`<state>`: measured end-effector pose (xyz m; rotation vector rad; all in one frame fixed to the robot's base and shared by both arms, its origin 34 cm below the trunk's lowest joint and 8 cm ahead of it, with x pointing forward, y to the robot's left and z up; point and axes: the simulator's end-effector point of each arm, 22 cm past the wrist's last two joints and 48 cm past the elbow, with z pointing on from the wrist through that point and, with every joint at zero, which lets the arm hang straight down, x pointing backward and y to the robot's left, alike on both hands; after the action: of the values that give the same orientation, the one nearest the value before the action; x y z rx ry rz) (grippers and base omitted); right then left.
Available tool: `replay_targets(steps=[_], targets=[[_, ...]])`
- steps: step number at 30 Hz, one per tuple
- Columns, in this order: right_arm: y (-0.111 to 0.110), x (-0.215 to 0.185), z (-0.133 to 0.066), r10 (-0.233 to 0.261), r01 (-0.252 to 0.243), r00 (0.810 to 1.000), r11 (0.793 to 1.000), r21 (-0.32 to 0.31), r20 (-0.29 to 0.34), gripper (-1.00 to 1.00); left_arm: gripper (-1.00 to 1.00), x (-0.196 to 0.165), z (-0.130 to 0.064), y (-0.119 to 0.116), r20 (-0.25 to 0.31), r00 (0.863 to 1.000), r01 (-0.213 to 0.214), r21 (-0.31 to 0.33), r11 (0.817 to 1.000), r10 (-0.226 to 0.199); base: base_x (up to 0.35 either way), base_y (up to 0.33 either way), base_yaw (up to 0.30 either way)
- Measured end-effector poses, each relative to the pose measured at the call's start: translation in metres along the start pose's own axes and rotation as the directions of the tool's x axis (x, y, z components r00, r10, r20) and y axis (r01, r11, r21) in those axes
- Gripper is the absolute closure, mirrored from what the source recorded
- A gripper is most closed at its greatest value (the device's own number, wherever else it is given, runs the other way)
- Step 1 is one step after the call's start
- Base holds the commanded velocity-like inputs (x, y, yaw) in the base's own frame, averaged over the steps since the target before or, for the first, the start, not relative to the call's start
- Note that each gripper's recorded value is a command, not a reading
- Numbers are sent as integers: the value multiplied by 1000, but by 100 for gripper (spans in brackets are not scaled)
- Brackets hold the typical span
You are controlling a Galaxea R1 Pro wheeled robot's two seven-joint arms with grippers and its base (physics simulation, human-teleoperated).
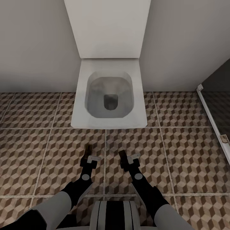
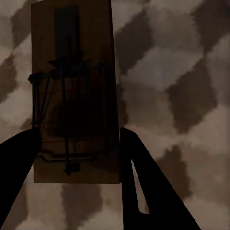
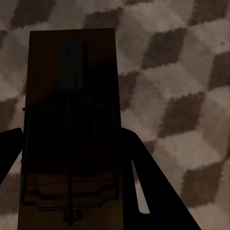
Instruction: Take the four mousetraps from the cabinet in the bathroom and place them on the bathroom floor. Make sure all four end up on the same floor surface, and ensure that at least two of them are either under or directly next to the same bathroom sink.
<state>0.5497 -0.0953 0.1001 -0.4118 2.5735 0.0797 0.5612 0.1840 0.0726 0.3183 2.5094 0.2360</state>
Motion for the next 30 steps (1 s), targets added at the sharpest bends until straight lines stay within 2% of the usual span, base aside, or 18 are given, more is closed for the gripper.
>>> replay_targets(steps=[16,30], targets=[[0,0,0,1,-1,1000,1000,0,0,100,100,1,-1,-3,-4,1000,1,6,1000,-1,0,0,0],[8,37,13,9,-10,998,1000,-17,-60,100,100,40,8,-15,-64,998,-4,24,1000,5,0,0,0]])
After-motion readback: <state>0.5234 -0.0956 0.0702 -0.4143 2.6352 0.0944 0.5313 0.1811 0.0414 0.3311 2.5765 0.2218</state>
